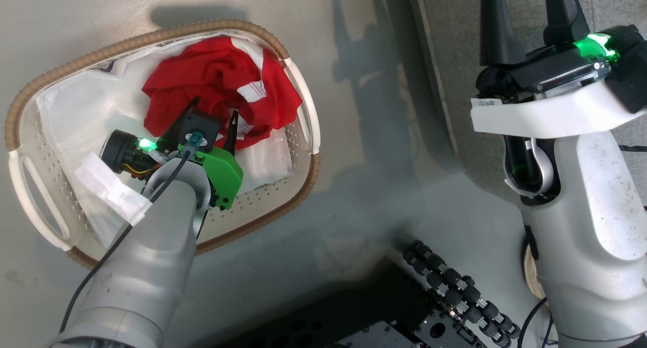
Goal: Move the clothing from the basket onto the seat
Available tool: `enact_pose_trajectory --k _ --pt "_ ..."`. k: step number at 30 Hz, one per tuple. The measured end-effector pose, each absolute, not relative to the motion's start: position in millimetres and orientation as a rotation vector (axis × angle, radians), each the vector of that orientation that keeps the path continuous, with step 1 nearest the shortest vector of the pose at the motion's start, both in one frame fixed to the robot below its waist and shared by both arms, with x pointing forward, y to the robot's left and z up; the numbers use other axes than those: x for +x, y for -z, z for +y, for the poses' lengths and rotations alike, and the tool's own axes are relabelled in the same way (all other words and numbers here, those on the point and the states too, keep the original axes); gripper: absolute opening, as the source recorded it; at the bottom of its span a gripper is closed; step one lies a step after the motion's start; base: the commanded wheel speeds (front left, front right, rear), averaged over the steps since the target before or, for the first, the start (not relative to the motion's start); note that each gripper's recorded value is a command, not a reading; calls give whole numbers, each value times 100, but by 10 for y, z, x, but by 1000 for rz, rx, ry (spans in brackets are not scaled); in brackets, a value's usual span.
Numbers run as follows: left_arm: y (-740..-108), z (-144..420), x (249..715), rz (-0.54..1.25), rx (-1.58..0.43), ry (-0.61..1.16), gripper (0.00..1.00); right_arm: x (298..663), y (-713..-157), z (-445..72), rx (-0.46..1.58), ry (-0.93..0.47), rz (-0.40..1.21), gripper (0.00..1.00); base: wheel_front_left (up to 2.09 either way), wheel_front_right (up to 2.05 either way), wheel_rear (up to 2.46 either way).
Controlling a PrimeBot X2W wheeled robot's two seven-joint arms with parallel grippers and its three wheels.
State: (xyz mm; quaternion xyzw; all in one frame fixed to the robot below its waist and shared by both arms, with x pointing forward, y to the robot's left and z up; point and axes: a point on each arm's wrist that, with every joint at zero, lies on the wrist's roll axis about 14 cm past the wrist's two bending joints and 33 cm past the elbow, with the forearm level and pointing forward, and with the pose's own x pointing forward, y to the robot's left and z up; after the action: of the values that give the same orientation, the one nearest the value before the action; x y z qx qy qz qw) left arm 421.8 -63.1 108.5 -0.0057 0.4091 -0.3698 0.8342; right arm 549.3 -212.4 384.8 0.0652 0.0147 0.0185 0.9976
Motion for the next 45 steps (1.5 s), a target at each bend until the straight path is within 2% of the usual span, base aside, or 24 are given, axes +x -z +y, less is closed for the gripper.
enact_pose_trajectory --k 27,45 --pt "-975 -609 4165 948 95 853 100 5483 -3943 -2045 121 -62 0 100 0 0 0" --pt "-893 -552 4003 1091 189 898 100 5483 -3984 -2024 118 -68 -9 100 0 0 0"
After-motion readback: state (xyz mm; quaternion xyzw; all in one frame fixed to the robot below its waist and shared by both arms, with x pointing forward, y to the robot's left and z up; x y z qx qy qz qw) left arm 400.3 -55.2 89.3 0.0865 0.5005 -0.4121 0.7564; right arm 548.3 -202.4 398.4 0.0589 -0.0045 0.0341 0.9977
